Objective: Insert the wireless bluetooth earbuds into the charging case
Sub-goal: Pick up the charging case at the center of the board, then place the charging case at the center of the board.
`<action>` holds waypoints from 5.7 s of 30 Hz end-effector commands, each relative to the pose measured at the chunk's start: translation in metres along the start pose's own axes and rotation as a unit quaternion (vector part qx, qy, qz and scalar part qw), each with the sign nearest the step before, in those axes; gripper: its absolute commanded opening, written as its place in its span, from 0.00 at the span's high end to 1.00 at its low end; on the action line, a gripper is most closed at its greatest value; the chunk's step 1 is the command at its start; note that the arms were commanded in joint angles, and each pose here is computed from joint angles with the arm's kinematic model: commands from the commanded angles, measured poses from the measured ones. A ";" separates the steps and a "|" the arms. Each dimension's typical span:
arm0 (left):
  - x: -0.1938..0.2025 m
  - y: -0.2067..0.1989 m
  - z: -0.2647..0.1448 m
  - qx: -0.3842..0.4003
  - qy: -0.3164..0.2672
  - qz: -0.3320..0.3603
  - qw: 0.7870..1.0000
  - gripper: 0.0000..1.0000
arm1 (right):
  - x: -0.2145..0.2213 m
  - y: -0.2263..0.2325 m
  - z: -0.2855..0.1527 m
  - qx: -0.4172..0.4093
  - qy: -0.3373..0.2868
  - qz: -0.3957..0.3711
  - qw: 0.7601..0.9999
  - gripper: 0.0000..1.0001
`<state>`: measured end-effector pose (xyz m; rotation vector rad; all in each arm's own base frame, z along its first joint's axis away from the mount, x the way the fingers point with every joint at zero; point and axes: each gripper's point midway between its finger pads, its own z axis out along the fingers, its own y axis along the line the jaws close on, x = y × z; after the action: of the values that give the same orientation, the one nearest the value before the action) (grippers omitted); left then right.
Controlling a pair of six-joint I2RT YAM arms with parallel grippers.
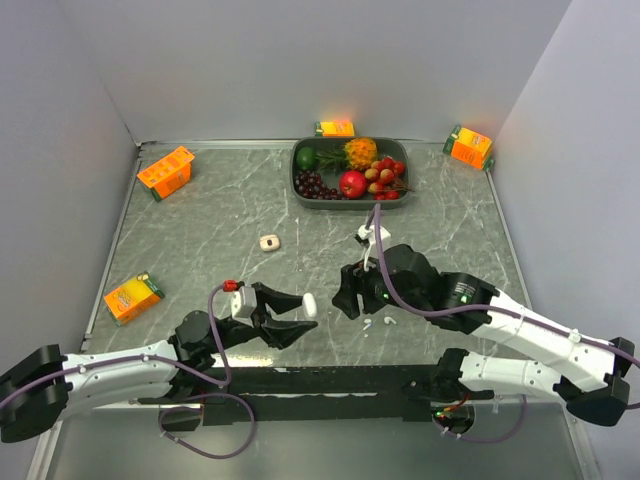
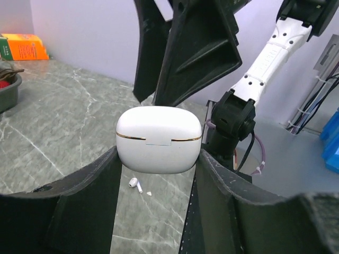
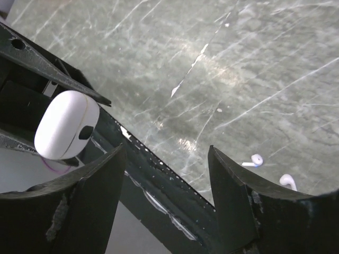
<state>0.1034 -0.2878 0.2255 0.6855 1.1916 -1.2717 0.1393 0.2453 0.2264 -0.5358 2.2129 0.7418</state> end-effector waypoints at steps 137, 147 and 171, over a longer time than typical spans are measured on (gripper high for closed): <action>-0.032 -0.033 -0.006 0.050 -0.031 0.047 0.997 0.99 | -0.002 0.088 0.008 -0.249 0.103 0.175 0.947 0.02; -0.033 -0.032 -0.005 0.047 -0.033 0.047 0.997 0.99 | -0.005 0.096 0.014 -0.270 0.106 0.181 0.940 0.09; -0.034 -0.012 -0.004 -0.013 -0.030 0.032 0.999 0.58 | -0.007 0.098 0.007 -0.274 0.106 0.161 0.942 1.00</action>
<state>0.0843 -0.2817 0.2238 0.7752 1.1640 -1.2188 0.0959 0.3266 0.2407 -0.4513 2.4001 1.5525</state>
